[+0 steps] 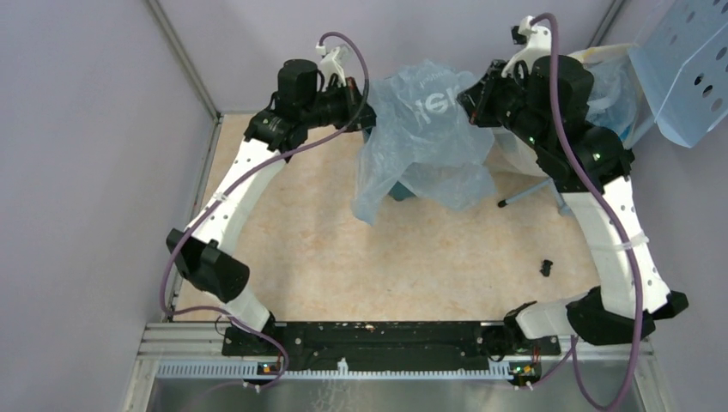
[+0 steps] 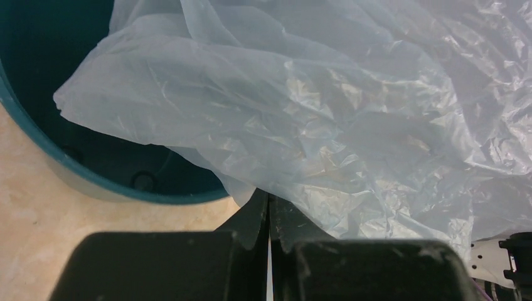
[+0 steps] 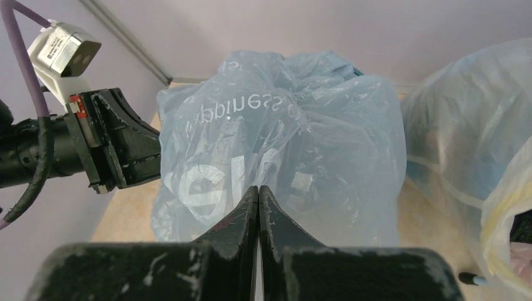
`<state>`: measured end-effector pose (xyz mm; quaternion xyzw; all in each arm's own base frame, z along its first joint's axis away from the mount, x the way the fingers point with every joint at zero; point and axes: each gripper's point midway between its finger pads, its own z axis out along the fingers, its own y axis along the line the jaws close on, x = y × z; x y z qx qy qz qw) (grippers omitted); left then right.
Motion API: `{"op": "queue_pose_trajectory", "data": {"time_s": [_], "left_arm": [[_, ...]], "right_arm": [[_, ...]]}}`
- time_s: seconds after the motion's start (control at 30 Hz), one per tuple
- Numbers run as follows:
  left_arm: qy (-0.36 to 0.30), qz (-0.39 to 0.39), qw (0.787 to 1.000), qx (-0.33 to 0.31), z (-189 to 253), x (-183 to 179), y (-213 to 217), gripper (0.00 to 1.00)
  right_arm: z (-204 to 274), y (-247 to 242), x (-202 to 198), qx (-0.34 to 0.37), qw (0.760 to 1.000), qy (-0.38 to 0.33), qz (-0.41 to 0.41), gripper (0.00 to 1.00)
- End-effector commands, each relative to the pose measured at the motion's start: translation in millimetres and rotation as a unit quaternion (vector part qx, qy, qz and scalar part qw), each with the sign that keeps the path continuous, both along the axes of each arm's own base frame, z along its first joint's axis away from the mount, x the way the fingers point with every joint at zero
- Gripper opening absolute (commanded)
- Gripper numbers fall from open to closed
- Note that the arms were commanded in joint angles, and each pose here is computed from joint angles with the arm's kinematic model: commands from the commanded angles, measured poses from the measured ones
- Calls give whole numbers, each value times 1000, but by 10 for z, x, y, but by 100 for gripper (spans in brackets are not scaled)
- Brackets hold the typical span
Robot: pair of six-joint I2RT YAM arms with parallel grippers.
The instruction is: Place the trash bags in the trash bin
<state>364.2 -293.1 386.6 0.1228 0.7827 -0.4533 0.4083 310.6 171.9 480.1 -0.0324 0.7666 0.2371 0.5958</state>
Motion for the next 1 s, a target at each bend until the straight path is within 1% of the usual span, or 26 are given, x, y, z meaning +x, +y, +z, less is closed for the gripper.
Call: {"op": "queue_pose_trajectory", "data": {"time_s": [0.0, 0.1, 0.13, 0.23, 0.33, 0.37, 0.43, 0.5, 0.63, 0.73, 0.8, 0.87, 0.97], "left_arm": [[-21, -25, 999, -39, 255, 162, -48, 0], [-14, -38, 998, -53, 229, 228, -37, 0], [-11, -40, 998, -56, 219, 233, -25, 5], [-18, -41, 998, -54, 255, 205, 33, 39], [-46, -24, 998, -33, 349, 142, 148, 73], [-58, -12, 998, -23, 383, 118, 203, 82], [-81, 20, 997, 3, 432, 103, 343, 97], [-100, 48, 993, 30, 466, 65, 488, 99], [-151, 91, 982, 75, 600, -50, 762, 99], [-184, 118, 972, 90, 764, -161, 934, 99], [-193, 126, 969, 89, 839, -239, 990, 99], [-200, 99, 972, 71, 890, -374, 924, 99], [-210, 38, 976, 33, 919, -666, 750, 99]], "right_arm": [[-10, -108, 279, -32, 998, 1, -45, 0], [-121, -18, 403, -41, 998, 17, -34, 0], [-151, 24, 424, -43, 999, 20, -27, 0], [-195, 75, 472, -48, 998, 23, -17, 1], [-207, 98, 514, -51, 998, 25, -15, 3], [-226, 121, 530, -52, 998, 28, -11, 3], [-279, 158, 568, -53, 998, 35, -7, 3], [-338, 190, 612, -55, 998, 43, -5, 3], [-425, 250, 699, -55, 997, 52, -4, 4], [-484, 317, 774, -52, 997, 61, 2, 6], [-557, 338, 829, -56, 996, 73, -2, 6], [-637, 351, 890, -62, 995, 84, -6, 7], [-736, 390, 964, -66, 993, 96, -8, 8]]}}
